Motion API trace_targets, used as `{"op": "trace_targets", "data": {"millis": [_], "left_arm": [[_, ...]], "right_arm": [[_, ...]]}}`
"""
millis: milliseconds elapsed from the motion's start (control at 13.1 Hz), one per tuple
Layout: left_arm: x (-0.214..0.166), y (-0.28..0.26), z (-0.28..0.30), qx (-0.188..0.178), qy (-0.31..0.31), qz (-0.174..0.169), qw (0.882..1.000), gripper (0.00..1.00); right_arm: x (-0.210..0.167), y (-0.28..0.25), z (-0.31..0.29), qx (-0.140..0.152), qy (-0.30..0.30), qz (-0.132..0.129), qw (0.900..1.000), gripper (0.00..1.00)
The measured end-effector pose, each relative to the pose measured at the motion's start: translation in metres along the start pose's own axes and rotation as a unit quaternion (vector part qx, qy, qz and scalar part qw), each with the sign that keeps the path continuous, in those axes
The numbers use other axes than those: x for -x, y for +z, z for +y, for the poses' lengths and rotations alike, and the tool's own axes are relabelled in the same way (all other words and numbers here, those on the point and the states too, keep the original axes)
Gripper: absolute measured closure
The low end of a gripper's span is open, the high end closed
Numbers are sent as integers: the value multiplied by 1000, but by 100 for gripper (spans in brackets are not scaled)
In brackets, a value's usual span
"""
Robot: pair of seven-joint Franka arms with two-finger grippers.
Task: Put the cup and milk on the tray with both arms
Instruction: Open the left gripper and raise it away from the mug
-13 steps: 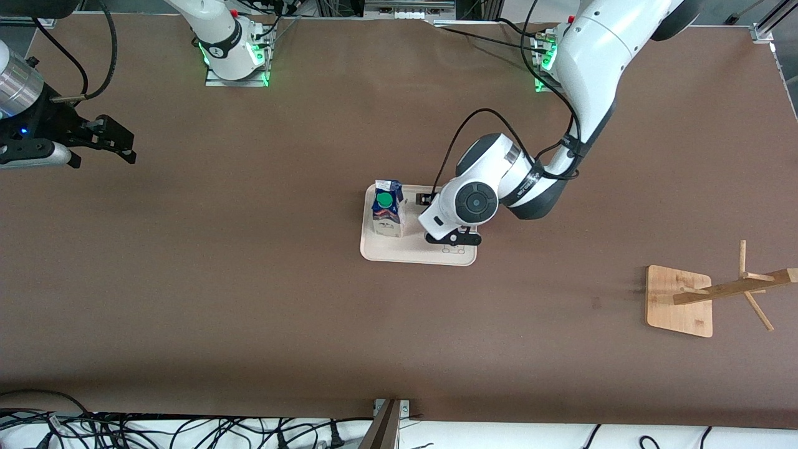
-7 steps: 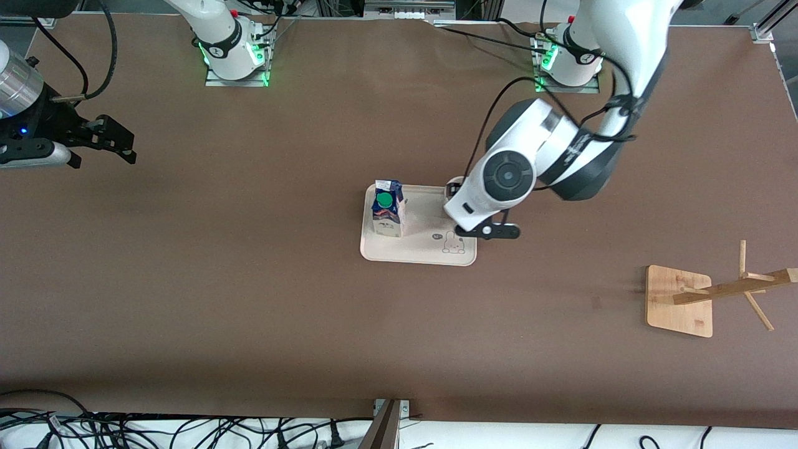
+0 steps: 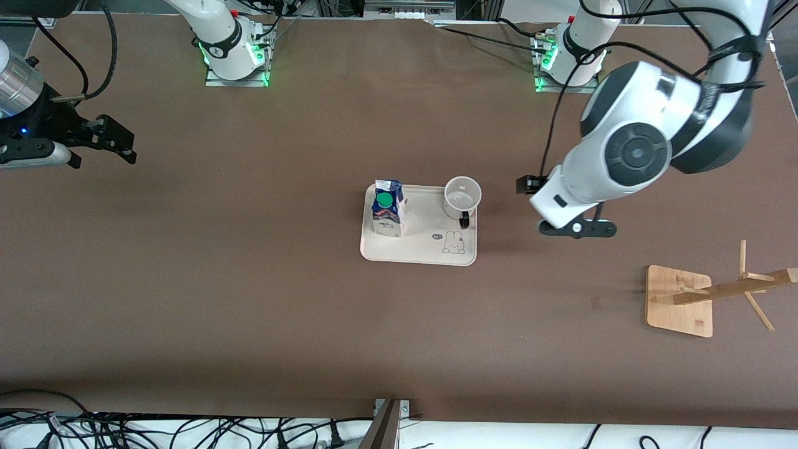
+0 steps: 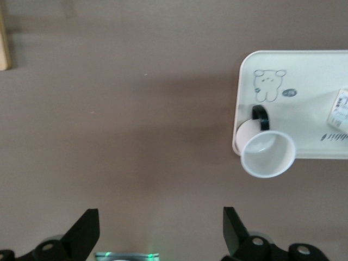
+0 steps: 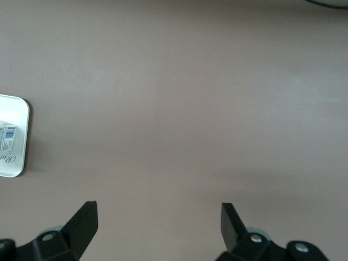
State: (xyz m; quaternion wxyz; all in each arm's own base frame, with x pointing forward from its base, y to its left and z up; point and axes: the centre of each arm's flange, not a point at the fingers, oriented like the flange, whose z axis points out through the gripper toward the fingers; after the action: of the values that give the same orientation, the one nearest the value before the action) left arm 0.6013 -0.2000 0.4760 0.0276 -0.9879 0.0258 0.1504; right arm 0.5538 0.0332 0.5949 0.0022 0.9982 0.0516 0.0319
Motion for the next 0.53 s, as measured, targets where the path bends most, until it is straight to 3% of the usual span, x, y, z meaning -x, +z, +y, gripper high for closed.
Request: {"op": "trace_targets", "data": {"millis": [228,533], "left_arm": [[11,-32,-49,10,27,19,999,0],[11,-37,-103,54,44,11,997,0]], "right_arm": [[0,0,0,0,0,0,1000,0],[0,0,0,0,0,0,1000,0]]}}
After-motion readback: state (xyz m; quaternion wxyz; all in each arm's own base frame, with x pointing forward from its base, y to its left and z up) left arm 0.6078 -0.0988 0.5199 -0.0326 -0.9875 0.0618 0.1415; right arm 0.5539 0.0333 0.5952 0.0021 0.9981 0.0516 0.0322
